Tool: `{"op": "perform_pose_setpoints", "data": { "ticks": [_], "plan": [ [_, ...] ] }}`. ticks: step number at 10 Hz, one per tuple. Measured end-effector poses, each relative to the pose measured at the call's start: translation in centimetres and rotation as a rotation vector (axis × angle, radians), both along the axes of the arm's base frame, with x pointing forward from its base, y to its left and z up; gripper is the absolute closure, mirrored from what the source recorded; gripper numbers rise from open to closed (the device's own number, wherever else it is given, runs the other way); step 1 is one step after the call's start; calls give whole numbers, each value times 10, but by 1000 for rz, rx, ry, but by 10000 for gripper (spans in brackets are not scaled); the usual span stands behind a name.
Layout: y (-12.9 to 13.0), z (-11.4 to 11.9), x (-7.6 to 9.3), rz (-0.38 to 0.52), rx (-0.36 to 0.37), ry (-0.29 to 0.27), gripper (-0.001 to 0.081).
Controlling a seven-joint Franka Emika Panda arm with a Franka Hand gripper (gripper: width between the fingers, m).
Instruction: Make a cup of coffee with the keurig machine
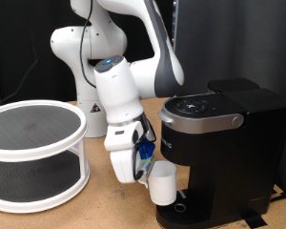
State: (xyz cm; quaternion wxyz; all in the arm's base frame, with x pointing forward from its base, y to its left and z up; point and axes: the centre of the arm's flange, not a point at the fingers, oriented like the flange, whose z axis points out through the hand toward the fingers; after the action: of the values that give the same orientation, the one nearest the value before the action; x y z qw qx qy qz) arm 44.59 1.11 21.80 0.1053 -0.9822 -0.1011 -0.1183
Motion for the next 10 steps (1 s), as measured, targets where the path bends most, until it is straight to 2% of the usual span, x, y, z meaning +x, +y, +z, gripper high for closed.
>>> {"op": "perform_pose_setpoints", "data": {
  "ticks": [10],
  "plan": [
    [14,3,13,-18,11,-4,736]
  ]
}}
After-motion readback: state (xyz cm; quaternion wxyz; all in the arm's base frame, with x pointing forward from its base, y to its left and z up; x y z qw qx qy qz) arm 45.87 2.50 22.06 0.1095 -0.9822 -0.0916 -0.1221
